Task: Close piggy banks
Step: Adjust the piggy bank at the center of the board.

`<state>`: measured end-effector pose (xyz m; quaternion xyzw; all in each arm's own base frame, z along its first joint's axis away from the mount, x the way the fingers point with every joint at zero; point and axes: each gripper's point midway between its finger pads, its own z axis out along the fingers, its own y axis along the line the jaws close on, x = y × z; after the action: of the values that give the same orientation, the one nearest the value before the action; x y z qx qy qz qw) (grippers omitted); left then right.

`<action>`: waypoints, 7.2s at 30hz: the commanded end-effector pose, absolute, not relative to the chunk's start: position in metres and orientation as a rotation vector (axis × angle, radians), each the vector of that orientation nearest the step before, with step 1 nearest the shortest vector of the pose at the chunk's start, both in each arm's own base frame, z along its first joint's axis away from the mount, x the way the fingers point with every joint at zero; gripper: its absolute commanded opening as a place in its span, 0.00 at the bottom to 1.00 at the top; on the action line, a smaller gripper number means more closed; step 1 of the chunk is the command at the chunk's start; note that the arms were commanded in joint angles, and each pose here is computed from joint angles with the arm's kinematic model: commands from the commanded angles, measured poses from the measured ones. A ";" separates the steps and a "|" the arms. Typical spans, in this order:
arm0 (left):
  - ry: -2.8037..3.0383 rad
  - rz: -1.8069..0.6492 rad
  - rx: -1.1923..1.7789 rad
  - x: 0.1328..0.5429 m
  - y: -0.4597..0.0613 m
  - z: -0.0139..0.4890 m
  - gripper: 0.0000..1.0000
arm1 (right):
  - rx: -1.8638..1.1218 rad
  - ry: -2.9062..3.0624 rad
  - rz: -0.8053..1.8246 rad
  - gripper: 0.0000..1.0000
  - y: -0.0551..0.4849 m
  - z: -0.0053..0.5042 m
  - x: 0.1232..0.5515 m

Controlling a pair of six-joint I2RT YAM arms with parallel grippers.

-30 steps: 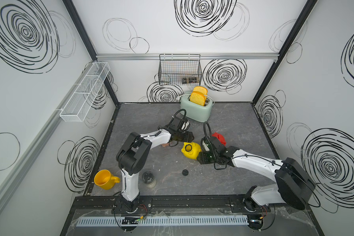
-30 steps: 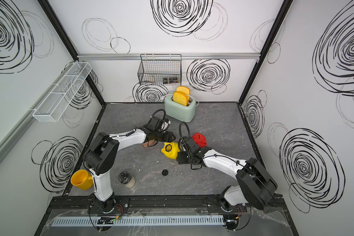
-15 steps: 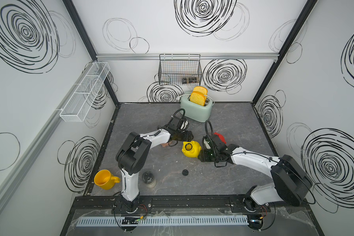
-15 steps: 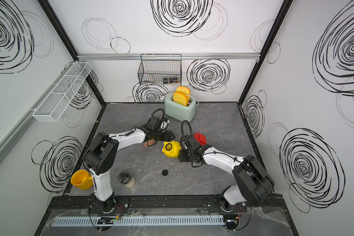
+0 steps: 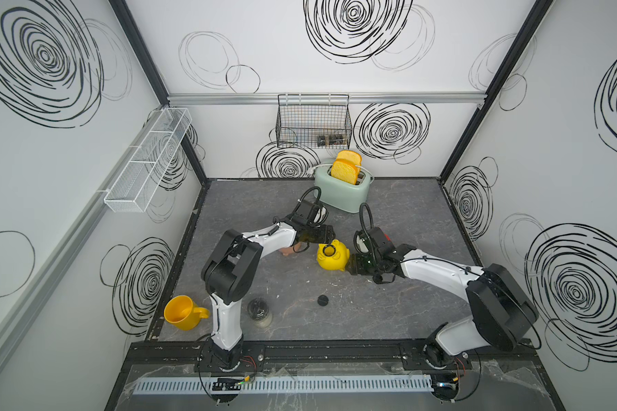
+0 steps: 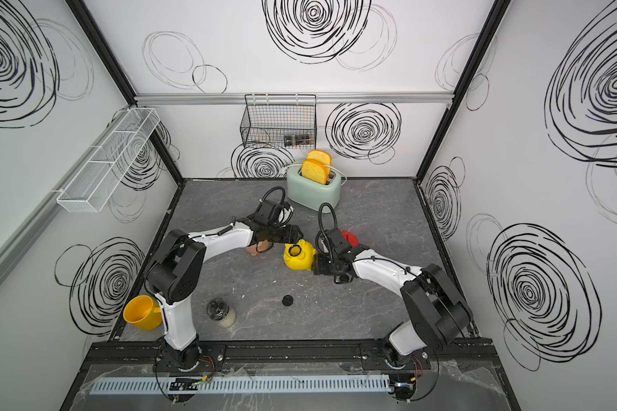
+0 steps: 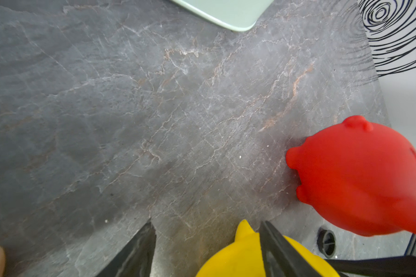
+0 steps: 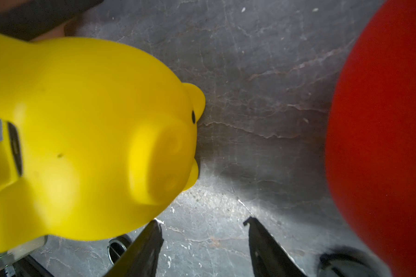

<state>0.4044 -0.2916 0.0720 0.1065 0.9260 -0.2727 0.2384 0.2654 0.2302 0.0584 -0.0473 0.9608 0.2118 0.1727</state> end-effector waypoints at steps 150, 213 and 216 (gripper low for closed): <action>2.528 -0.716 0.224 0.394 -0.288 0.085 0.68 | -0.165 2.610 0.569 0.62 0.227 0.103 0.277; 2.401 -1.007 0.107 0.297 -0.274 0.109 0.82 | -0.187 2.602 0.609 0.62 0.237 0.095 0.265; 2.402 -1.008 0.109 0.296 -0.275 0.109 0.82 | -0.190 2.599 0.615 0.62 0.238 0.096 0.265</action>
<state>0.2960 -0.2674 0.0945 0.0375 0.9032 -0.3476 0.2491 0.2653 0.2367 0.0901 -0.0680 0.9483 0.2180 0.2202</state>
